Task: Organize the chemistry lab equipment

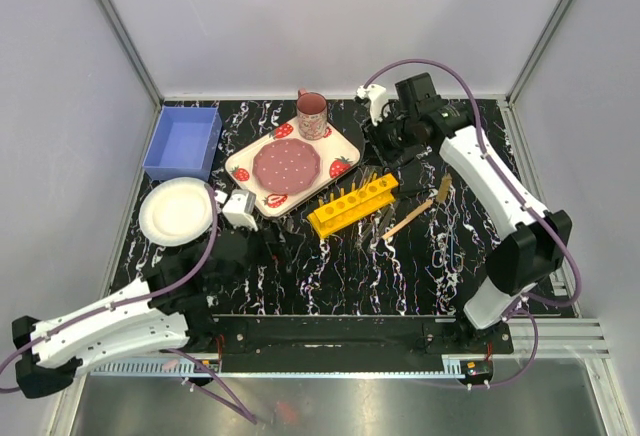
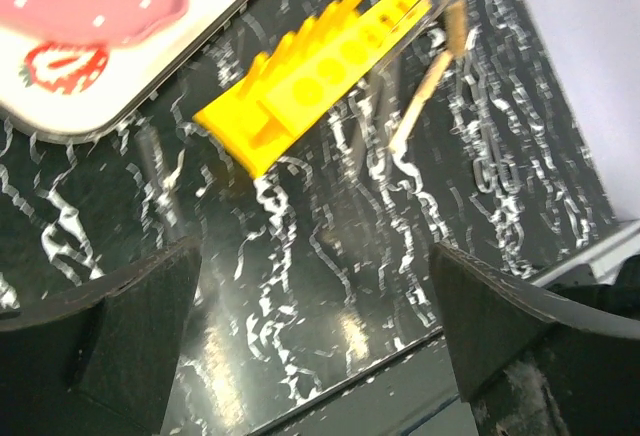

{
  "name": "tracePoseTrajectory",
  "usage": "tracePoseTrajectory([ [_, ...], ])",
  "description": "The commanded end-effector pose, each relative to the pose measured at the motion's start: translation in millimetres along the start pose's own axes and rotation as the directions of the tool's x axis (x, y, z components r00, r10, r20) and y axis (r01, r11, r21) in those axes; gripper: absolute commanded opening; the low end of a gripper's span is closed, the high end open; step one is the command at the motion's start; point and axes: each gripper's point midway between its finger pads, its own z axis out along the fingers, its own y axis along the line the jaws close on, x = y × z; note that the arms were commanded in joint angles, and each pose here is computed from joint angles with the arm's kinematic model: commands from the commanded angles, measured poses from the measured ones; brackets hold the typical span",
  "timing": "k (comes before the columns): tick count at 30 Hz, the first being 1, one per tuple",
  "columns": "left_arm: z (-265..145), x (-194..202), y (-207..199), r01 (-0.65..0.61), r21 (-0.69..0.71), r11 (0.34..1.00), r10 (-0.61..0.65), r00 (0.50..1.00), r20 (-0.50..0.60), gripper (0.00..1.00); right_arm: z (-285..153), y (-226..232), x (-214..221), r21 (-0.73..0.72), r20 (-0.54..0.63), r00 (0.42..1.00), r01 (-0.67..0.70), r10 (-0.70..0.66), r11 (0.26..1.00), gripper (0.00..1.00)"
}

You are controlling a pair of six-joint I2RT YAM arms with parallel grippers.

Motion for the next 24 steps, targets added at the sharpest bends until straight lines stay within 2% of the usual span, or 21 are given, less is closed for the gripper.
tracePoseTrajectory([
  [1, -8, 36, 42, 0.043, -0.115, 0.992, -0.053, 0.995, -0.087, 0.99, -7, -40, -34, 0.201, 0.051, 0.991, 0.110, -0.122, 0.973, 0.18],
  [5, -9, 53, 54, 0.069, -0.133, 0.989, -0.084, 0.990, -0.110, 0.99, -11, -52, -43, 0.260, 0.046, 0.988, 0.133, -0.149, 0.956, 0.18],
  [12, -12, 59, 63, 0.080, -0.152, 0.985, -0.097, 0.990, -0.106, 0.99, -19, -60, -39, 0.298, 0.024, 0.988, 0.138, -0.152, 0.944, 0.18],
  [24, -11, 66, 68, 0.074, -0.169, 0.983, -0.096, 0.988, -0.125, 0.99, -8, -55, -10, 0.255, -0.020, 0.994, 0.108, -0.107, 0.961, 0.18],
])
